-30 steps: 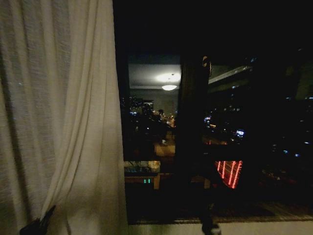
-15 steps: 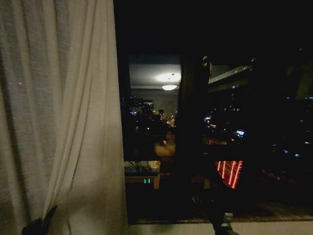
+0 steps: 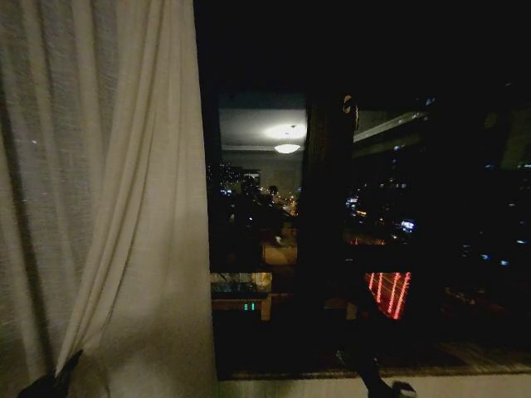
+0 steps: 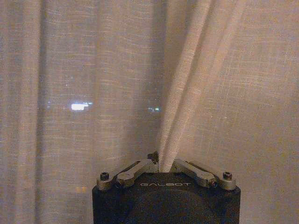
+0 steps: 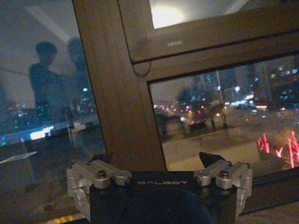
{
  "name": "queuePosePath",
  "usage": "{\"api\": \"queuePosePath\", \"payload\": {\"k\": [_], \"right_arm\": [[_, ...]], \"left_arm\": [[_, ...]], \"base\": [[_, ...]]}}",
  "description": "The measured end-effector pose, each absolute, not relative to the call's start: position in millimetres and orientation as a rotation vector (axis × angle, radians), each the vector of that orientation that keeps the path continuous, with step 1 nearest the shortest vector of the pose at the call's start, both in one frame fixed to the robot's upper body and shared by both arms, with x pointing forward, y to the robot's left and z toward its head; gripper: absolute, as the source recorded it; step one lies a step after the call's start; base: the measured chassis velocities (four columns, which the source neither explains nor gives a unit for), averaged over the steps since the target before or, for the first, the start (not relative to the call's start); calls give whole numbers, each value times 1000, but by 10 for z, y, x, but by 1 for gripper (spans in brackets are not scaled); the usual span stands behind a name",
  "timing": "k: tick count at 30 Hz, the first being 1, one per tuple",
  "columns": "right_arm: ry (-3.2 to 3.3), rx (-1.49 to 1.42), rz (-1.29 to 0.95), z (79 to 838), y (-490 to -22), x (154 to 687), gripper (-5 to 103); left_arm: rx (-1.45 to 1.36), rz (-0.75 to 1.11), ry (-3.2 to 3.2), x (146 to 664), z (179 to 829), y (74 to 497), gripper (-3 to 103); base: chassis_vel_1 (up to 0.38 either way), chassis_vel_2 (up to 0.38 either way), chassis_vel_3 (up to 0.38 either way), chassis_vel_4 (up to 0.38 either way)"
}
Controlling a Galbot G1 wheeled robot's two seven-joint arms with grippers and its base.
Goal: Open the curtains by pulling them apart, changing their state from closed to fully open.
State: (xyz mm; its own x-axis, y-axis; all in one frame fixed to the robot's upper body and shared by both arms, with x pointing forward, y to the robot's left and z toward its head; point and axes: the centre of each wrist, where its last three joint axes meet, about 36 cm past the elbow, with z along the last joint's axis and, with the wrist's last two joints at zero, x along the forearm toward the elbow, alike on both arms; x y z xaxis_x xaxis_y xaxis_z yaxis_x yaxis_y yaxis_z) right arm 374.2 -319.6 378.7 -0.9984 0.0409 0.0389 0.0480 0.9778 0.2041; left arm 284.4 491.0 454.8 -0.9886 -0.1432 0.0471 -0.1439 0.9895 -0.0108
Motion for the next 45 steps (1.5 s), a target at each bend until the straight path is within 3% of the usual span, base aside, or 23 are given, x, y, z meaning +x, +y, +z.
{"api": "queuePosePath", "payload": {"k": [12,18,34,39,45], "right_arm": [[-3111,-162,-363,3899,-3267,3604,100],[-3107,-166,-399,3828,-3275,3707,100],[-3130,-41,-375,3805,-3060,3895,100],[-3135,-1,-371,3811,-2992,3955,100],[-3143,29,-347,3826,-2937,4000,100]], "left_arm": [[296,34,-3082,2766,4545,5088,0],[363,31,-3074,2698,4587,5382,0],[960,30,-2998,2127,4606,6607,0],[1002,21,-2984,2166,4630,6598,0],[768,-15,-3076,2432,4696,6215,0]], "base": [[0,0,0,0],[0,0,0,0],[0,0,0,0],[0,0,0,0],[0,0,0,0]]}}
